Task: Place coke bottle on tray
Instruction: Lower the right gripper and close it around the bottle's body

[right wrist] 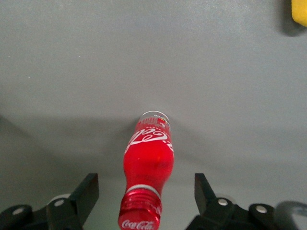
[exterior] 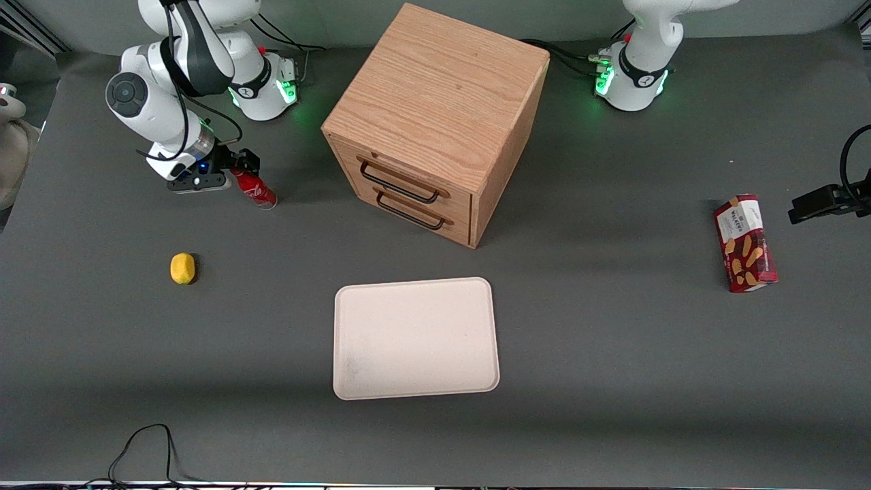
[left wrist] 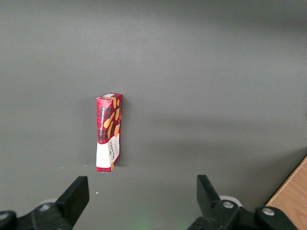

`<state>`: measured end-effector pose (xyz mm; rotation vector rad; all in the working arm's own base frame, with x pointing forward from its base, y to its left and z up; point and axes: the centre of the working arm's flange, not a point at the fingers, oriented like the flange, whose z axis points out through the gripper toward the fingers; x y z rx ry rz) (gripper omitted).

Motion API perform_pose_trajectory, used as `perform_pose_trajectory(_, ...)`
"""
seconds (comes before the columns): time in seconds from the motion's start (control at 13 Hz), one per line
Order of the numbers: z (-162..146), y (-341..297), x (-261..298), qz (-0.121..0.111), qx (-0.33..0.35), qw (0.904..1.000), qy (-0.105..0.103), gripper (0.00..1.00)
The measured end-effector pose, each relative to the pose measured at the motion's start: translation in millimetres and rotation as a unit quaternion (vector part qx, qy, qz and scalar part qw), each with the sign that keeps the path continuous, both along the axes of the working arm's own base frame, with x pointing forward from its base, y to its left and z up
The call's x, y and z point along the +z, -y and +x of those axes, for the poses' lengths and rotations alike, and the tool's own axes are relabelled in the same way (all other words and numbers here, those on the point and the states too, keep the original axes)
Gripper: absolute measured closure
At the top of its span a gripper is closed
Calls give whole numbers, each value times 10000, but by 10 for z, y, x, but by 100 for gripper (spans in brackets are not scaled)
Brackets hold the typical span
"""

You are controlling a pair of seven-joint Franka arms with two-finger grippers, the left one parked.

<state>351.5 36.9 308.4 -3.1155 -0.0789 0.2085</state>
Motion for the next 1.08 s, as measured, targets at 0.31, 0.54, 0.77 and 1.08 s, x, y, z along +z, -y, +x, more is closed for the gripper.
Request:
perform_pose_trajectory(0.31, -12, -6, -21, -8, 11, 10000, -28, 35)
perform_pose_trajectory(0.54, -7, -24, -28, -17, 36, 10000, -39, 64)
perform_pose_trajectory(0.77, -7, -35, -25, -28, 62, 10000, -45, 64)
perform_pose_trajectory(1.08, 159, -56, 222, -42, 80, 9999, -81, 64)
